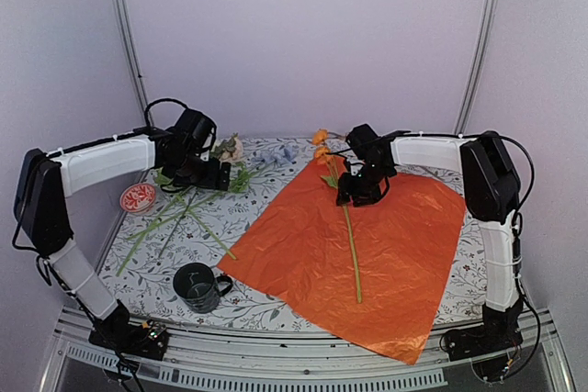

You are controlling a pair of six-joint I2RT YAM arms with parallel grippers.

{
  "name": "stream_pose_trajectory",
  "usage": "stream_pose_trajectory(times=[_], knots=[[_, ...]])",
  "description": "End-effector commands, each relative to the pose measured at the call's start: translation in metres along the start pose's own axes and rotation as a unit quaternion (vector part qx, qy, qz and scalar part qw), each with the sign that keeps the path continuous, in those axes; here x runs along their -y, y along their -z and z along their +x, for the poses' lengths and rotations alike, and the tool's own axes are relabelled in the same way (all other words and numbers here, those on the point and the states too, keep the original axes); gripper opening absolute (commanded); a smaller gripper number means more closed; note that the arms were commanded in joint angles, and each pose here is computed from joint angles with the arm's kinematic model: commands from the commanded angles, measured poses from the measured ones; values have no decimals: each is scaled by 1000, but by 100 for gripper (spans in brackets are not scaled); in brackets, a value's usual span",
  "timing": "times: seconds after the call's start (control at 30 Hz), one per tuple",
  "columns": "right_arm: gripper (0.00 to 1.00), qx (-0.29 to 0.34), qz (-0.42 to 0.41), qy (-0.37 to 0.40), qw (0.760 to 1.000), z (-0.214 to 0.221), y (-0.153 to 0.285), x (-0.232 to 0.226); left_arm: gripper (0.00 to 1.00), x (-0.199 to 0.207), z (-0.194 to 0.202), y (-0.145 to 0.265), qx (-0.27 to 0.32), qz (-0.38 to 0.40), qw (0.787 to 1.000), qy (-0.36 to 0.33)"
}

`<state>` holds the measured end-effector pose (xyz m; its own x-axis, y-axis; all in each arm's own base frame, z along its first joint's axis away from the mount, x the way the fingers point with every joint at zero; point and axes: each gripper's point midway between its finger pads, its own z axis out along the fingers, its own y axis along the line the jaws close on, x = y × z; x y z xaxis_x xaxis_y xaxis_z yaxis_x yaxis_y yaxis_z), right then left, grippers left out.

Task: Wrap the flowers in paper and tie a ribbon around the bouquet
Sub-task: Place the fake flower on the flattened wrapping paper, then pick up the fake flower from the center of the board.

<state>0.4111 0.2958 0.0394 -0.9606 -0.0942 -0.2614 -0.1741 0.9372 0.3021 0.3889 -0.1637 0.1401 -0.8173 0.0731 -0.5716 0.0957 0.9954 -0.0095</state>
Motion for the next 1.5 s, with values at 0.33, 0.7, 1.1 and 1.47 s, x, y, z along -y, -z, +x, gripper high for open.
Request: stream_pose_trajectory(times=[0.33, 0.7, 1.1, 1.47], knots=[[62, 83, 30, 56, 994, -31, 73, -6, 48, -89, 6, -81, -95, -90, 991, 27], [62, 50, 38, 61, 996, -10, 59, 4, 32, -103, 19, -134, -141, -92, 985, 29], [62, 59, 37, 73, 995, -11, 72, 2, 0, -110, -5, -106, -84, -124, 988, 33], [62, 274, -322, 265, 867, -9, 232, -168, 0, 59, -105, 108, 269, 172, 946, -50]])
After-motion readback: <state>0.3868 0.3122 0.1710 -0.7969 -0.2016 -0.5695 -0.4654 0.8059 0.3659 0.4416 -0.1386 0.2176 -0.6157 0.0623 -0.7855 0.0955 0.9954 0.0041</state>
